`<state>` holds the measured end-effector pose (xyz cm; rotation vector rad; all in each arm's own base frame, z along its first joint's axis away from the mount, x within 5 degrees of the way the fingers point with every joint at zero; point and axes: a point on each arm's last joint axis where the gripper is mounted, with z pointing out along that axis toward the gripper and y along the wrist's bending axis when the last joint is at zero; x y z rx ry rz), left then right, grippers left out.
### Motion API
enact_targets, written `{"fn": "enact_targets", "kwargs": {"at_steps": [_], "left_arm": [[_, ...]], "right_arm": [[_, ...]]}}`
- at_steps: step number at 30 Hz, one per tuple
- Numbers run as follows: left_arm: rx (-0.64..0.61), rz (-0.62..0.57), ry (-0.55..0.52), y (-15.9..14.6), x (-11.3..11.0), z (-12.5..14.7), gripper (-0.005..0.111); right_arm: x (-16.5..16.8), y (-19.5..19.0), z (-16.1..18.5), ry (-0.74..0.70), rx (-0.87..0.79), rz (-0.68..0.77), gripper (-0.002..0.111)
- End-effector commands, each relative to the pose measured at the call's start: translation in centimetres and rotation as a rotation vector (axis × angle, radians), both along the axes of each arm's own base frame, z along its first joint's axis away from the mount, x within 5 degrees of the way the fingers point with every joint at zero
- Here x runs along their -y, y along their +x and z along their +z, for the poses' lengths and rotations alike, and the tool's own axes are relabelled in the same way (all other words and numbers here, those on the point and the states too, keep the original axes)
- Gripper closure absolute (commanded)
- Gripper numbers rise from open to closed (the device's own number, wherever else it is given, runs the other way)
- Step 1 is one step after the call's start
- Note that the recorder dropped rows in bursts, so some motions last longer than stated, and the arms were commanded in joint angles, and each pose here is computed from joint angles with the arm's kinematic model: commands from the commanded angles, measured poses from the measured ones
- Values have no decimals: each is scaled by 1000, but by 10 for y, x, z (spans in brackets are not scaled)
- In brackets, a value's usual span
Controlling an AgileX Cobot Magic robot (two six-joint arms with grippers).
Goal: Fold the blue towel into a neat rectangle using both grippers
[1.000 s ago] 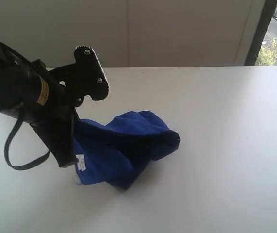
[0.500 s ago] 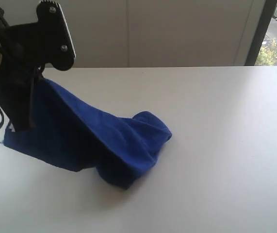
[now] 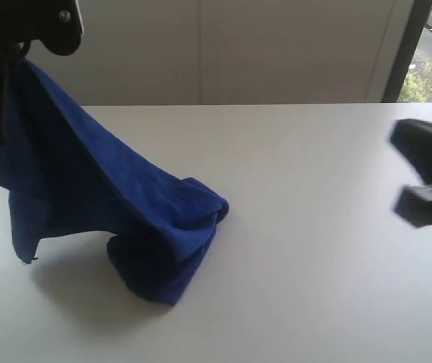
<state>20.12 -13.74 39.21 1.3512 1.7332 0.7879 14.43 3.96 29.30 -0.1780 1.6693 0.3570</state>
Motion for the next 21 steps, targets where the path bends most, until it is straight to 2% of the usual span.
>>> {"fn": "enact_targets", "kwargs": {"at_steps": [1, 2, 3, 4, 8, 13, 21], "left_arm": [[38, 20, 19, -4, -8, 9, 107], [40, 21, 20, -4, -9, 9, 107], [42, 21, 18, -5, -9, 10, 107], [43, 21, 16, -5, -10, 11, 107], [45, 20, 21, -5, -10, 11, 107], [45, 20, 21, -5, -10, 11, 107], [49, 19, 23, -5, -10, 11, 107]], "right_arm": [[-63, 59, -18, -250, -235, 498, 72], [-70, 67, -22, -252, -282, 541, 64], [-83, 85, -31, -219, -352, 580, 52], [-90, 93, -37, -220, -378, 609, 51], [-121, 117, -60, -277, -432, 646, 51], [-149, 128, -78, -365, -431, 671, 51], [-179, 140, -120, -554, -446, 552, 51]]}}
